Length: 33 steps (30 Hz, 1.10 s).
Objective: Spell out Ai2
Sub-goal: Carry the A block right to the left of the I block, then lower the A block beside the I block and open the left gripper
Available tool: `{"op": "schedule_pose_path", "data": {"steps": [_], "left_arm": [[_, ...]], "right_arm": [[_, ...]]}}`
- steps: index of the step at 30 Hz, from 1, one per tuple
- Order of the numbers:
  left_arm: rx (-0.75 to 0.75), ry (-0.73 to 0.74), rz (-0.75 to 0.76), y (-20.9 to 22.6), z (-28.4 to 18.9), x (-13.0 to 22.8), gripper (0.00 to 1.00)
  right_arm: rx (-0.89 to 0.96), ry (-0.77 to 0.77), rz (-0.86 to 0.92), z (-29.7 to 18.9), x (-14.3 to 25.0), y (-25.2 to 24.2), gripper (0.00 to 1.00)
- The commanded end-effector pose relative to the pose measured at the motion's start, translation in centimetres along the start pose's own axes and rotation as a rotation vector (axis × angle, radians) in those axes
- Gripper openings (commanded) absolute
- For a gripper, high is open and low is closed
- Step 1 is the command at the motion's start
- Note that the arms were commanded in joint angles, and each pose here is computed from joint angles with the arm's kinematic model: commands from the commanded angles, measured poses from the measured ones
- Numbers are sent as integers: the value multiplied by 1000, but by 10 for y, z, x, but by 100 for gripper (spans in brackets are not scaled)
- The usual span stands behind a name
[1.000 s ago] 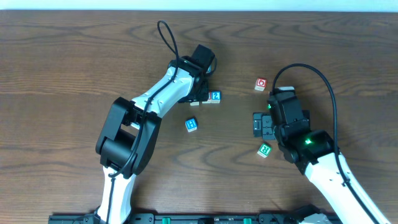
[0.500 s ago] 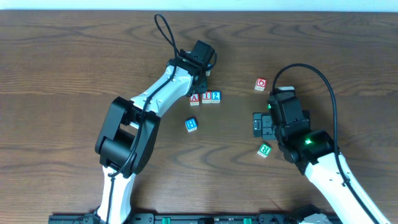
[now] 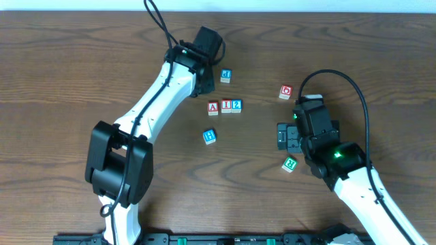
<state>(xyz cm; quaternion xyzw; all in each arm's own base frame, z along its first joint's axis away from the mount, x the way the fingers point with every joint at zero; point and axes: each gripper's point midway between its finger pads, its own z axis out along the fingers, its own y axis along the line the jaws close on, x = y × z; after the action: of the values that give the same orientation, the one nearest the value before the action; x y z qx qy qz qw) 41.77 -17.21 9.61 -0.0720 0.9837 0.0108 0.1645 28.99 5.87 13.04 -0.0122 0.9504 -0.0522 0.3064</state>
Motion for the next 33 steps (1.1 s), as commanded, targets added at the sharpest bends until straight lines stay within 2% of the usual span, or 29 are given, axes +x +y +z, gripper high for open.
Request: {"op": "schedule_pose_path", "data": {"steps": [1, 6, 13, 20, 33], "left_arm": [[-25, 53, -23, 6, 16, 21, 26], [-25, 92, -28, 11, 37, 42, 6], [20, 67, -37, 2, 47, 41, 6], [48, 106, -39, 1, 63, 58, 6], [112, 115, -62, -10, 67, 61, 6]], "right_arm": [[11, 1, 21, 1, 1, -4, 99], [11, 1, 22, 1, 1, -4, 99], [11, 1, 22, 1, 1, -4, 99], [11, 1, 22, 1, 1, -4, 99], [11, 1, 21, 1, 1, -4, 99]]}}
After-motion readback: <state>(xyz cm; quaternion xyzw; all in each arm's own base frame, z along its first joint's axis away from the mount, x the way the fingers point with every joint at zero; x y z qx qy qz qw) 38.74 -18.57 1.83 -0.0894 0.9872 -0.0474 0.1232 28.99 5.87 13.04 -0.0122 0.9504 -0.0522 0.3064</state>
